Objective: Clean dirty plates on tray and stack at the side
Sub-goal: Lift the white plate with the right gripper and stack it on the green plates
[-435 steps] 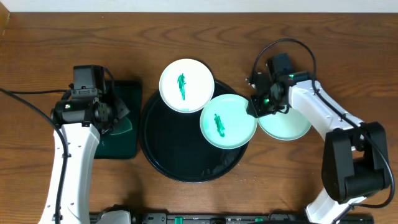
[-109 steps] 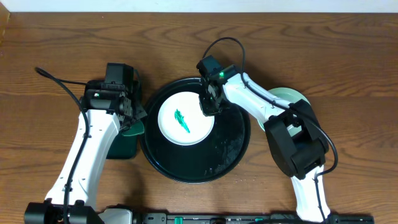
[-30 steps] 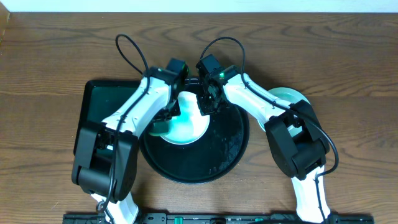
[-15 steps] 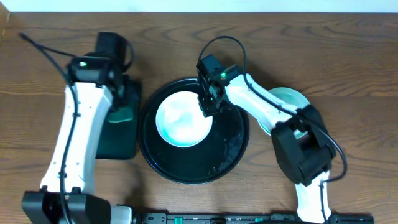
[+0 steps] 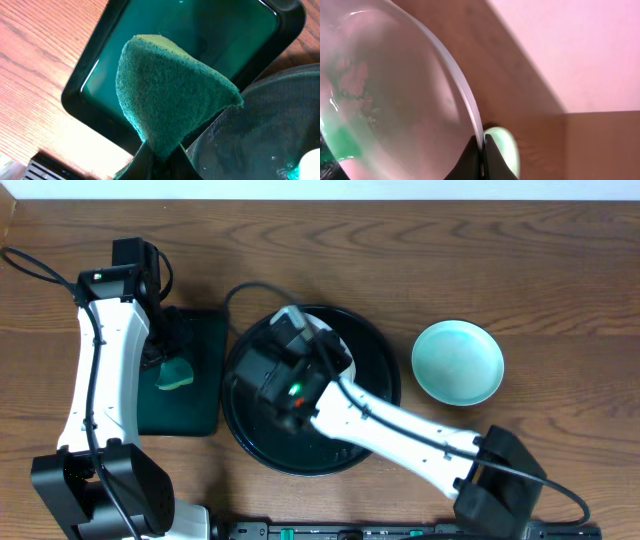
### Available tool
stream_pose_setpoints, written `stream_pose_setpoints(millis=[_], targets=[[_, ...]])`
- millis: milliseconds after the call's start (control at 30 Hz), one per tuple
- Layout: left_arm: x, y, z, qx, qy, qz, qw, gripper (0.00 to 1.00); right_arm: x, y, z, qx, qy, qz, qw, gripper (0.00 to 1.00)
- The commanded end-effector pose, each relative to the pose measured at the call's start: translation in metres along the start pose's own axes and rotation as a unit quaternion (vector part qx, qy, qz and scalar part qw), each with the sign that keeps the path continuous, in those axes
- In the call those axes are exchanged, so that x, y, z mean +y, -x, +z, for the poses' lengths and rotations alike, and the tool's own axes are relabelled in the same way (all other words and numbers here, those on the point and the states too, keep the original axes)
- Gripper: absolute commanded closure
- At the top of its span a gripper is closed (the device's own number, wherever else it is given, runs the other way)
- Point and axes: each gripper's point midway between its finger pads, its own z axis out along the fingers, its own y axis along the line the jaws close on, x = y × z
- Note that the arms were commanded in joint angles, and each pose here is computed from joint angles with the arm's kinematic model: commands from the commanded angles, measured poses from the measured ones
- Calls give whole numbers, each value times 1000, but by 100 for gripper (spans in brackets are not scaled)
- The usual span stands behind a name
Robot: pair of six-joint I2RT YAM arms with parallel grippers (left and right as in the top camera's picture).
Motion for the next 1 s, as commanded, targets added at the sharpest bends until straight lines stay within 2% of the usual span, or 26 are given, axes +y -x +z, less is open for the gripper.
stream_pose_setpoints(millis=[0,133,267,333,433,533,567,633,667,767,833,900,967], targets=[[1,-1,2,4,0,5,1000,93,-42,19,-35,-68,-141,-4,988,99],[1,-1,2,4,0,5,1000,93,-51,24,-54,-96,-182,8,979,99],[1,0,2,3,0,5,1000,93,-49,18,-53,-86,-138,31,986,99],[0,0,2,3,-1,5,1000,93,-32,8,-42,-53,-64,31,996,99],[-5,2,2,0,-15,3,1000,93,15,-17,-17,39,121,25,992,99],[-7,5,2,-6,-19,1,1000,93,47,-29,-14,100,312,40,944,99],[-8,7,2,-10,-20,1,1000,93,44,-26,-15,109,386,73,913,99],[-9,9,2,-13,-22,0,1000,93,31,-22,-13,111,420,110,894,99],[-9,9,2,-15,-23,0,1000,93,4,-19,-4,110,439,158,878,99],[-10,11,2,-19,-25,-2,1000,93,-39,-24,13,111,445,225,860,99],[-11,13,2,-24,-27,-2,999,93,-90,-43,40,125,428,301,843,99],[-11,14,2,-24,-27,-2,999,93,-114,-62,57,148,405,341,835,99],[-11,14,2,-24,-27,-2,999,93,-144,-98,84,186,369,389,823,99]])
